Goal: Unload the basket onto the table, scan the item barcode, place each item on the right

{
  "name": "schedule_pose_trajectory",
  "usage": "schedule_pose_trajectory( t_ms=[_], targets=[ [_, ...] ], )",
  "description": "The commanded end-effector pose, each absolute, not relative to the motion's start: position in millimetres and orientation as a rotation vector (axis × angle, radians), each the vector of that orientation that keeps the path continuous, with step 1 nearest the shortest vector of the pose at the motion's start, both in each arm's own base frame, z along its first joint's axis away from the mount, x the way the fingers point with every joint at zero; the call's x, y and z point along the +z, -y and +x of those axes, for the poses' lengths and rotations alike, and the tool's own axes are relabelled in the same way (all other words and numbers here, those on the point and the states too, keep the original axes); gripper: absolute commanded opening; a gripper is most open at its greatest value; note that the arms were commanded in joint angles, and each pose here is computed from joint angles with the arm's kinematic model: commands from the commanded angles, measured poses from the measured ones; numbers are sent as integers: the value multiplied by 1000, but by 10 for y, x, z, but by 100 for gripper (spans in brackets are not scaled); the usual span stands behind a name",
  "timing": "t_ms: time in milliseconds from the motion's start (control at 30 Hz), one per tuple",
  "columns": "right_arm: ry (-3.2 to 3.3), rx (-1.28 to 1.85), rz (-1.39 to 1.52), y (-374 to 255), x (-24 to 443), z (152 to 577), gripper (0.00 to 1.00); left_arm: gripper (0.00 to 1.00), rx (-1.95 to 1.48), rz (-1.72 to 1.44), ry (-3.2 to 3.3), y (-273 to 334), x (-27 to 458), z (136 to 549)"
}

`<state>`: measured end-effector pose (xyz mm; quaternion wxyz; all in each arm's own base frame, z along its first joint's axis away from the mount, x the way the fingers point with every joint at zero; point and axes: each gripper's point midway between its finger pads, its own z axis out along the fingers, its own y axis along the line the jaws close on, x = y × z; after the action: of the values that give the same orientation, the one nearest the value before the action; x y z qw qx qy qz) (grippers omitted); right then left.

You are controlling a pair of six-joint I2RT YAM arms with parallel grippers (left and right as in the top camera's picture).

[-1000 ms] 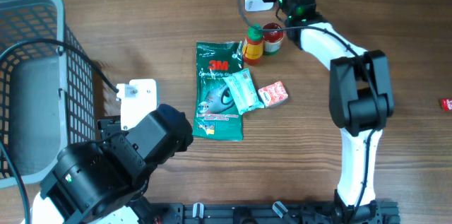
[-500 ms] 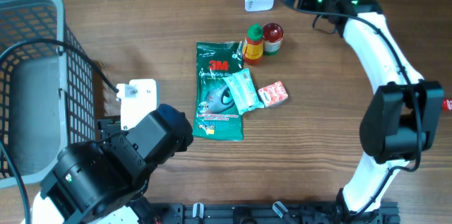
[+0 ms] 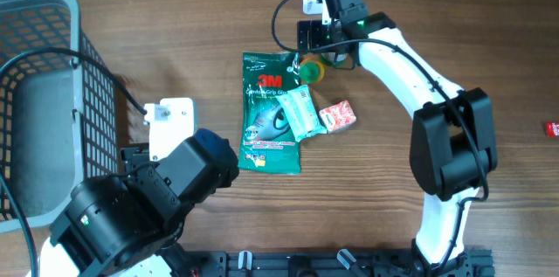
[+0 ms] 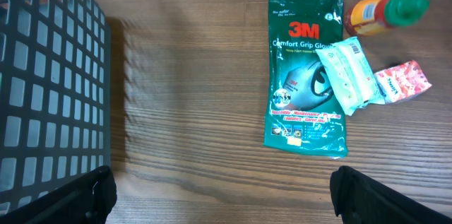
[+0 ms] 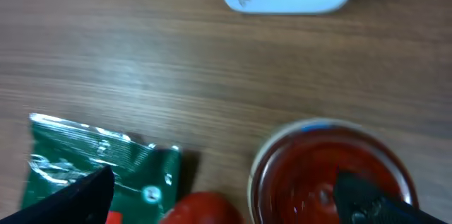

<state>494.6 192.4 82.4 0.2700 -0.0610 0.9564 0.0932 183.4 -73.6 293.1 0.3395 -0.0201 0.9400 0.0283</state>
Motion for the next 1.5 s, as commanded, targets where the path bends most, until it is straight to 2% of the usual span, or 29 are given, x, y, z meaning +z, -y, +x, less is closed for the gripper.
schedule_pose_trajectory(
  t_ms=[0,200,467,567,733,900,1067,1267,1467],
  targets=[
    [-2643,92,-118,-1644,548,4916,100,100,75,-74,-2436,725,2939,1844],
    [-2621,71,-94,-1561,573,4987,100,100,75,-74,-2436,725,2939,1844],
    [-2514,41,-60,-1466,1075,5050,100,100,75,-74,-2436,725,2939,1844],
    [-2507,-73,-20,-1278,1082,5059,100,100,75,-74,-2436,725,2939,1844],
    [-2525,-95,3,-1173,1051,5042,100,100,75,-74,-2436,725,2939,1844],
    [-2574,-109,20,-1080,790,5055,100,100,75,-74,-2436,725,2939,1844],
    [-2680,45,-30,-1272,332,5000,100,100,75,-74,-2436,725,2939,1844],
    [-2696,85,-39,-1325,237,4996,99,100,75,-74,-2436,725,2939,1844],
    [-2700,84,-33,-1313,232,4990,78,100,75,-74,-2436,725,2939,1844]
  ],
)
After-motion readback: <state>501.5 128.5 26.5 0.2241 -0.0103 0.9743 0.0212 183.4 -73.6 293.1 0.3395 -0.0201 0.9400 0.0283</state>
